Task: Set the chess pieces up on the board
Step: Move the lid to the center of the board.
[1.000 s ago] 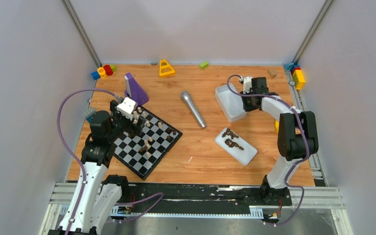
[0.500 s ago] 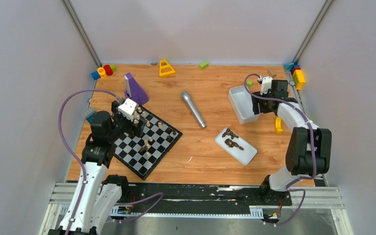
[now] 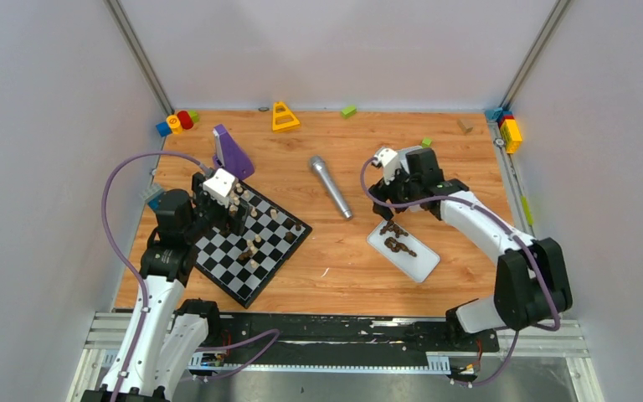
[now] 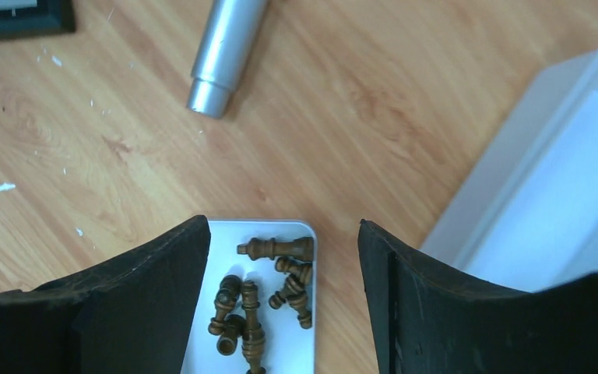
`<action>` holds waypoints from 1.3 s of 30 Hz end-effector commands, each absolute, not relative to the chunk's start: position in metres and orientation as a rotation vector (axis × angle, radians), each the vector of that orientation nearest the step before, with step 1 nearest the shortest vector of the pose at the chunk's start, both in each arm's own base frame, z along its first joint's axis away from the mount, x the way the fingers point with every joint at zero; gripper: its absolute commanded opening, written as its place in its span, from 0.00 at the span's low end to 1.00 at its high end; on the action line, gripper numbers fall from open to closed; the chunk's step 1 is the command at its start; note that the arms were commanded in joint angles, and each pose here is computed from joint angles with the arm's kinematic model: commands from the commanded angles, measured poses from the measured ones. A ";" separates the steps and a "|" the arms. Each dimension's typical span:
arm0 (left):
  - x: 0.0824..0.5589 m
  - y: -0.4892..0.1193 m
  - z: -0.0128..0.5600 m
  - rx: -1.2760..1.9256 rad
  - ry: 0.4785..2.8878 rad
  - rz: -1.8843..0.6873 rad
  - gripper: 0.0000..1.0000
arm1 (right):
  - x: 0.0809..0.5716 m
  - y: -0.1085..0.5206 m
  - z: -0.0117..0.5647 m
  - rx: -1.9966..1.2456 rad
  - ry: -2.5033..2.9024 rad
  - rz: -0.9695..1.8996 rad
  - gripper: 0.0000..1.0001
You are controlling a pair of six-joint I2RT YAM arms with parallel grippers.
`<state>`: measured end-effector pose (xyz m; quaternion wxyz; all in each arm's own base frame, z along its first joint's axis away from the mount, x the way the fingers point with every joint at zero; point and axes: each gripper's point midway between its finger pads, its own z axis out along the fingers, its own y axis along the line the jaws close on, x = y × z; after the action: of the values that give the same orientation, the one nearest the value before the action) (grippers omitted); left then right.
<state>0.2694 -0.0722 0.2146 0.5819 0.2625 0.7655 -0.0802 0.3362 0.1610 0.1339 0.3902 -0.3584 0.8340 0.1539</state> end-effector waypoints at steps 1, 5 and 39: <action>0.270 -0.074 0.217 0.638 1.767 -0.189 1.00 | 0.321 0.188 0.099 -1.090 2.146 0.422 0.70; 0.271 -0.073 0.216 0.639 1.770 -0.185 1.00 | 0.315 0.208 0.078 -1.193 2.161 0.413 0.68; 0.270 -0.075 0.212 0.662 1.773 -0.194 1.00 | 0.336 0.210 0.119 -1.027 2.214 0.507 0.74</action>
<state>0.2681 -0.0751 0.2120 0.5780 0.2744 0.7637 -0.0853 0.3042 0.1469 0.0775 0.2671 -0.4111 0.8670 0.0886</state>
